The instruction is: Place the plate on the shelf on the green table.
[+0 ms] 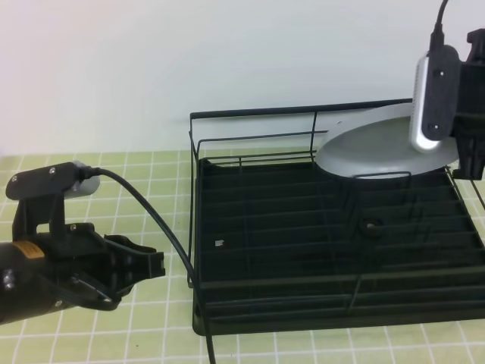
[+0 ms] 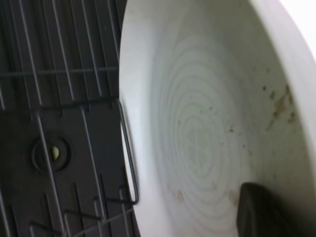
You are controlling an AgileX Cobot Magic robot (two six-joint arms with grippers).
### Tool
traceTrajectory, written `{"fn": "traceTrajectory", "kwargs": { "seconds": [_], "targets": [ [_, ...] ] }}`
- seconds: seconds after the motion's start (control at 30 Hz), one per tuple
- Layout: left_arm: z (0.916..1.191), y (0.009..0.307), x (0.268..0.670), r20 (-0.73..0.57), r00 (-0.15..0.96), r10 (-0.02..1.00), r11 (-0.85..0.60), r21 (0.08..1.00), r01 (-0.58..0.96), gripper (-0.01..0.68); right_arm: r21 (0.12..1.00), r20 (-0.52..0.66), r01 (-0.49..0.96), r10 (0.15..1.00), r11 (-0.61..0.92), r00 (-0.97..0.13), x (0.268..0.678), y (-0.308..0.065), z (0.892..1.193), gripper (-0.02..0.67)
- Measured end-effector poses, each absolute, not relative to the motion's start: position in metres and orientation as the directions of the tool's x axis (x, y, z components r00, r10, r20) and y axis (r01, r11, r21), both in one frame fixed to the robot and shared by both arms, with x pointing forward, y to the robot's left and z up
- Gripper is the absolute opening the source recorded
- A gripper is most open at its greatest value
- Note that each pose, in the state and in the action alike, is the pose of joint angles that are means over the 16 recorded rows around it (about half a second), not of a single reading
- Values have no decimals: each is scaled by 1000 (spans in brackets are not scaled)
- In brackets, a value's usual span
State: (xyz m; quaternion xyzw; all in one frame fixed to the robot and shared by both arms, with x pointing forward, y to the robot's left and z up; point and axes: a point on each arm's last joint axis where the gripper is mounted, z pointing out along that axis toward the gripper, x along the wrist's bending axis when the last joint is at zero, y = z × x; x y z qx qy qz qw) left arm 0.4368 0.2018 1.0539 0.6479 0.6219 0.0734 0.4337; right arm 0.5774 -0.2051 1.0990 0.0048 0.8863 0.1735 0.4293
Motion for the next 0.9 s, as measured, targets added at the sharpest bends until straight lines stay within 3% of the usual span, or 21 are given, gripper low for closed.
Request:
{"fn": "traceTrajectory", "kwargs": {
  "seconds": [0.9],
  "targets": [
    [1055, 202, 438, -445, 215, 869, 160, 665, 730, -2, 322, -733, -115, 171, 940, -658, 592, -202, 1076, 114]
  ]
}}
